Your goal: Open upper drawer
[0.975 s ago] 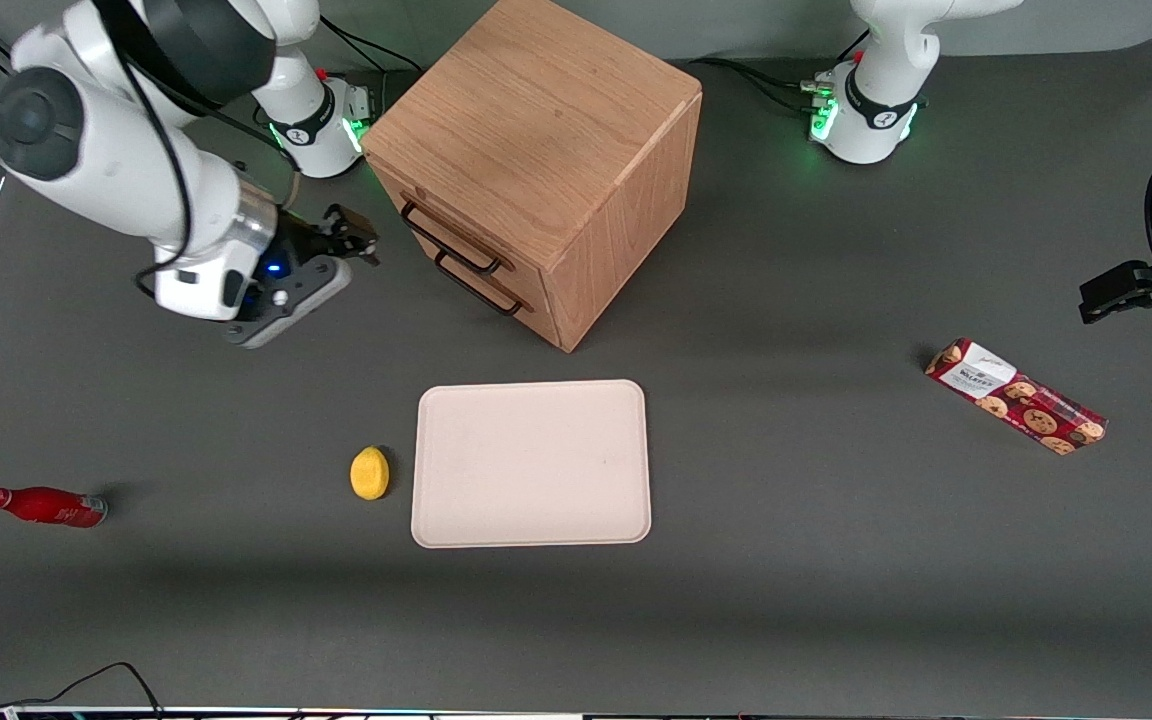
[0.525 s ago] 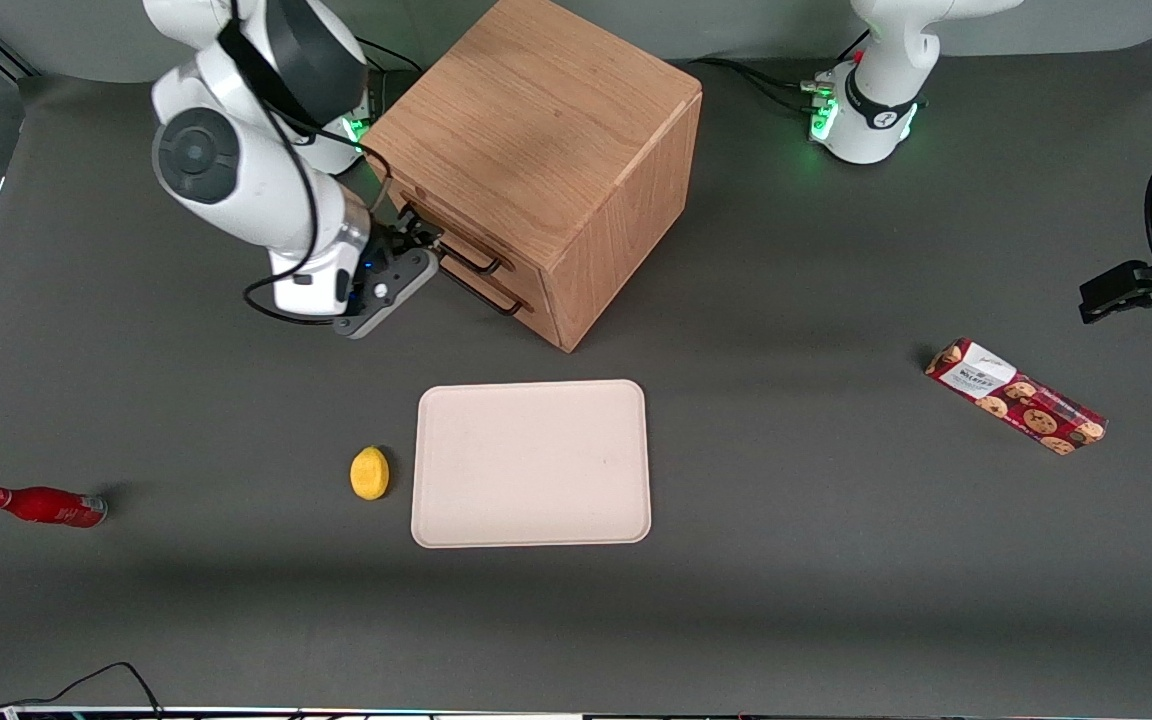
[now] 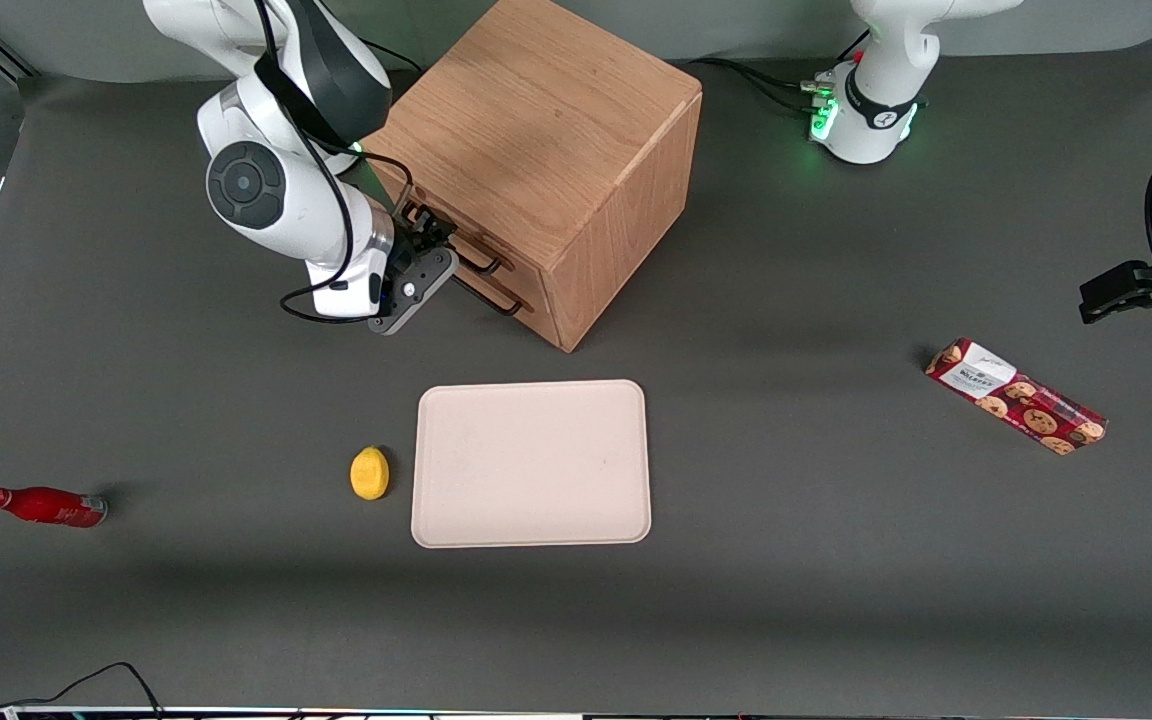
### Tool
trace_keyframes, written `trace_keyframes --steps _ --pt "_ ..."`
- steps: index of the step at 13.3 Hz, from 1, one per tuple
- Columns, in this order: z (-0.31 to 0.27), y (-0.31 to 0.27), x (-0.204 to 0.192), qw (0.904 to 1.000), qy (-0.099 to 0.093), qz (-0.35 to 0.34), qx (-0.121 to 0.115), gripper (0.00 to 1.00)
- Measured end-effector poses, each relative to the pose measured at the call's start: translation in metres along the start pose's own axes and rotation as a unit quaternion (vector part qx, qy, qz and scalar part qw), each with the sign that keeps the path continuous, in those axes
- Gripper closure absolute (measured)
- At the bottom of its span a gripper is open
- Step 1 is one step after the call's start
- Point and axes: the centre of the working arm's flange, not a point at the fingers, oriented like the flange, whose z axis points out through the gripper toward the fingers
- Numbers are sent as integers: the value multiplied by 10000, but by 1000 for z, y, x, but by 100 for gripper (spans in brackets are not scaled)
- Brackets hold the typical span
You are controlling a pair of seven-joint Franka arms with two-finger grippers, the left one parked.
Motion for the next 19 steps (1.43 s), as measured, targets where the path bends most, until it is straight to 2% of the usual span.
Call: trace_keyframes --steps 3,9,15,19 --pt "12 -4 0 10000 -15 -50 -8 0" --pt "32 -3 -5 9997 -165 -189 32 0" --pt "47 3 -2 9998 -31 -190 13 0" --pt "52 6 -2 9998 -32 -215 -31 0"
